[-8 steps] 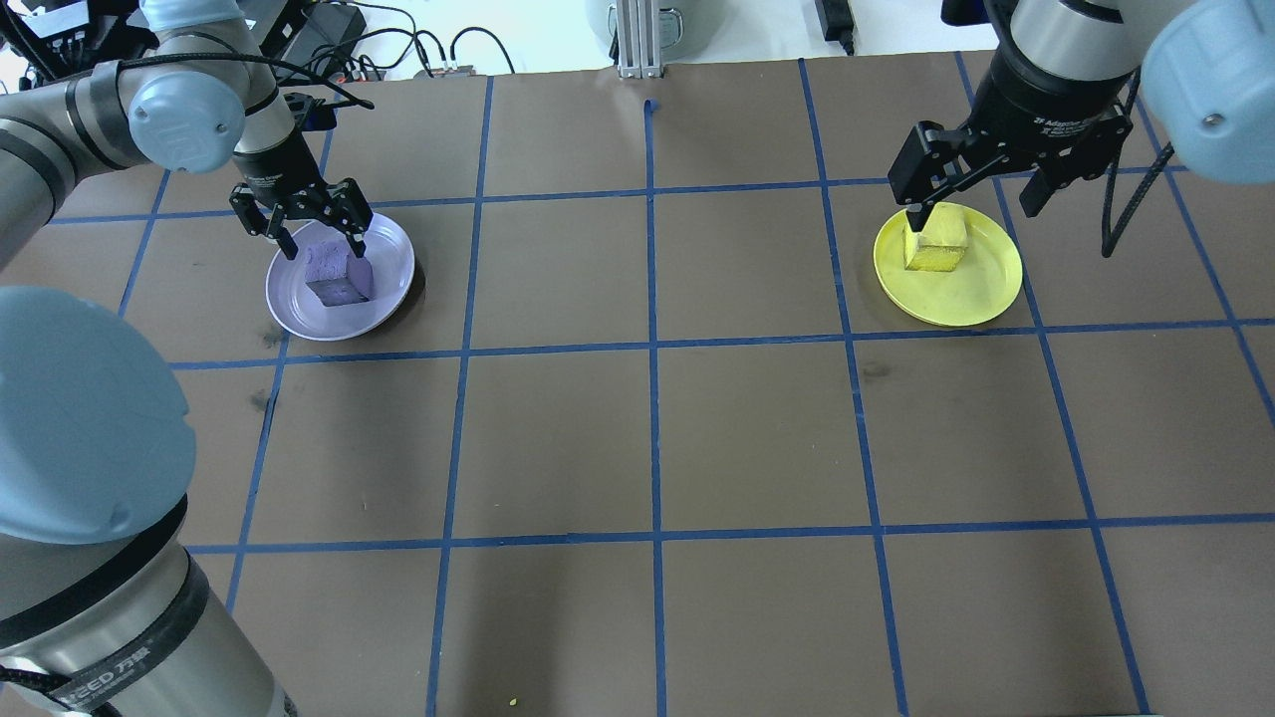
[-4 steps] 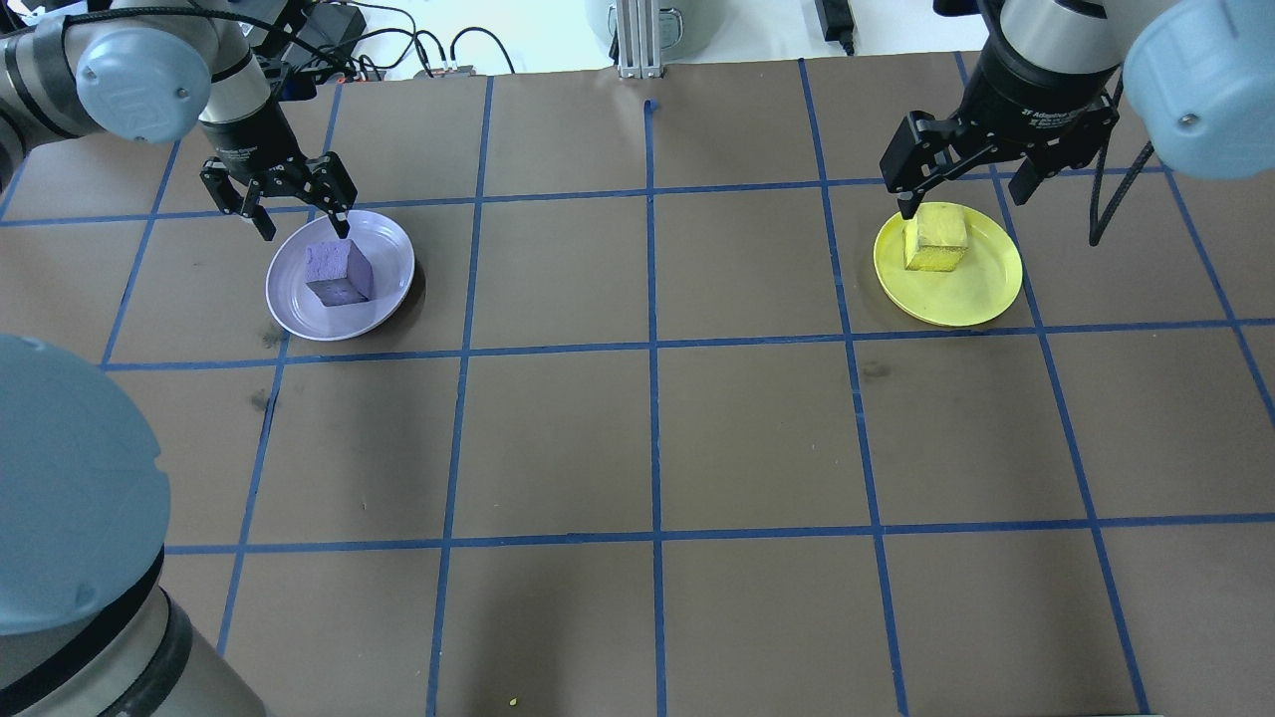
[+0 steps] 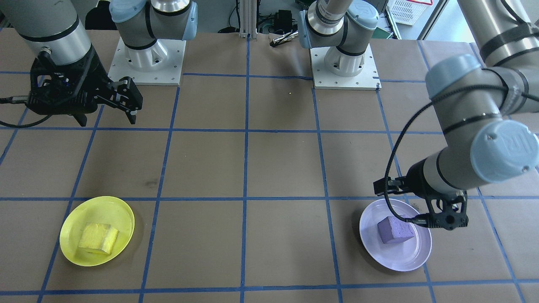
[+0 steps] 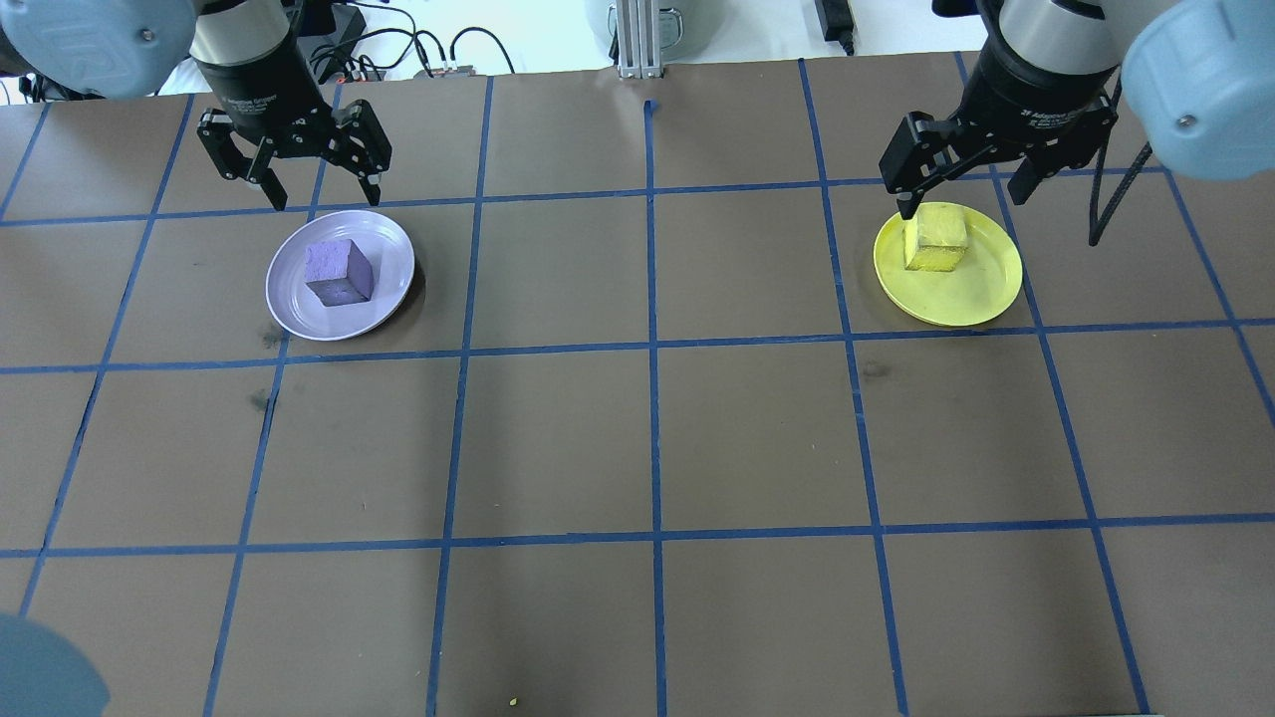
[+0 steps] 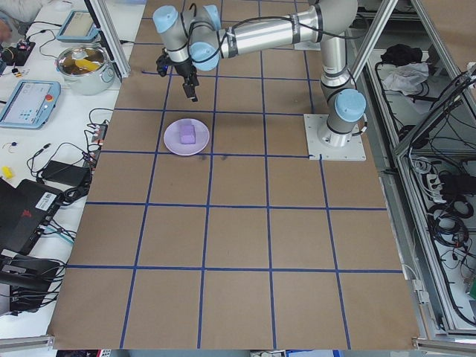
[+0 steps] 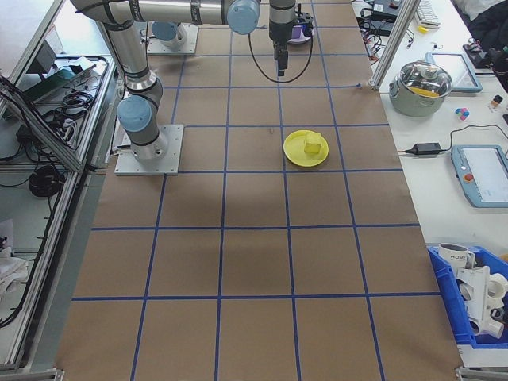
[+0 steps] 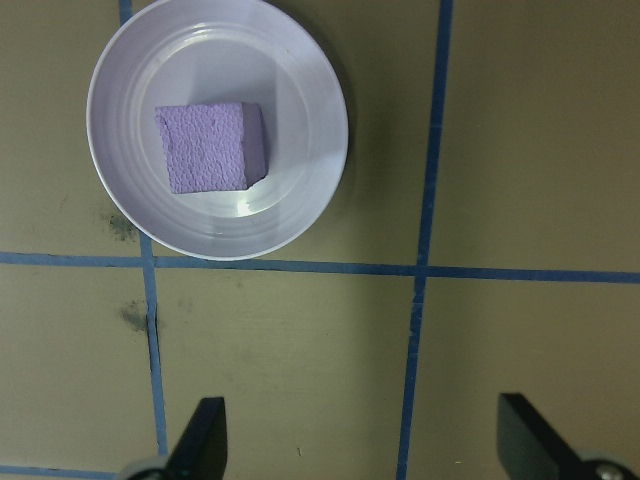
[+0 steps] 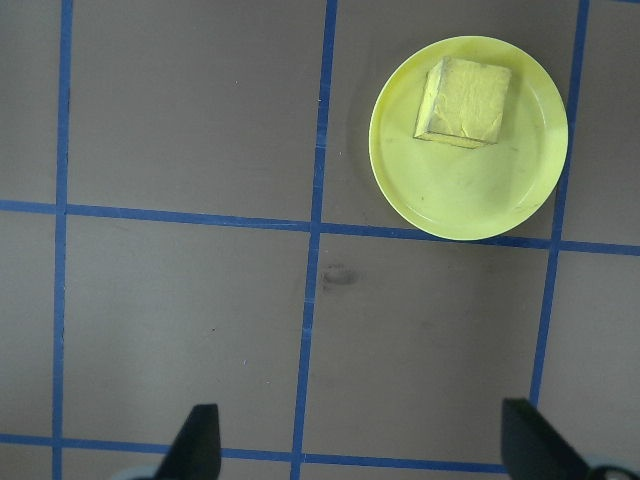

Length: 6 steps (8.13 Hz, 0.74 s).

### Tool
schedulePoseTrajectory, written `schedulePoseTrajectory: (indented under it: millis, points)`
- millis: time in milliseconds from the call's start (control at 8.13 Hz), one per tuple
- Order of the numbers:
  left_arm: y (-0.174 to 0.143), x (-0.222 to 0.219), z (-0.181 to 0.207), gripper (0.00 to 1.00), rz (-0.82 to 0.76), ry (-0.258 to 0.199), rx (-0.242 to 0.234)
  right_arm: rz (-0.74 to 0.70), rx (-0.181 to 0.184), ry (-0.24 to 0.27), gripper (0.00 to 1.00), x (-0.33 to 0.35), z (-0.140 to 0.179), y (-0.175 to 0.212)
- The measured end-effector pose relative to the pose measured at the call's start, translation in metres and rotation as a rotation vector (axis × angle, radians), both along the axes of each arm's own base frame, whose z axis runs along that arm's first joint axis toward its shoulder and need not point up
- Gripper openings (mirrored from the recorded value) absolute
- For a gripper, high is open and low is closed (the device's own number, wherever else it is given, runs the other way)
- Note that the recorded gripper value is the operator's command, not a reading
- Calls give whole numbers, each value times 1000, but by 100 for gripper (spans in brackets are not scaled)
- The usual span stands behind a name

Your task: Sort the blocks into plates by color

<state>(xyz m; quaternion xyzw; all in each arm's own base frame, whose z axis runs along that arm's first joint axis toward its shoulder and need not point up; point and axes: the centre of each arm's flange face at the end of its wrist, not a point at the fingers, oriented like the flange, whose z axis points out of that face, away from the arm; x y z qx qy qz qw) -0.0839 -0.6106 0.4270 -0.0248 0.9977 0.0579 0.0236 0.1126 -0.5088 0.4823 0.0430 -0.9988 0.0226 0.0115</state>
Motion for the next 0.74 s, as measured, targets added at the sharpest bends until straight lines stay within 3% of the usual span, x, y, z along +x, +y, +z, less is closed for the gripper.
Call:
schedulePoseTrajectory:
  millis: [246, 738]
  points:
    - [35, -28, 54, 95, 20, -6, -86, -1, -4, -1, 100, -1, 1, 0]
    - [56, -35, 81, 95, 23, -4, -117, -1, -4, 4, 100, -2, 0, -2]
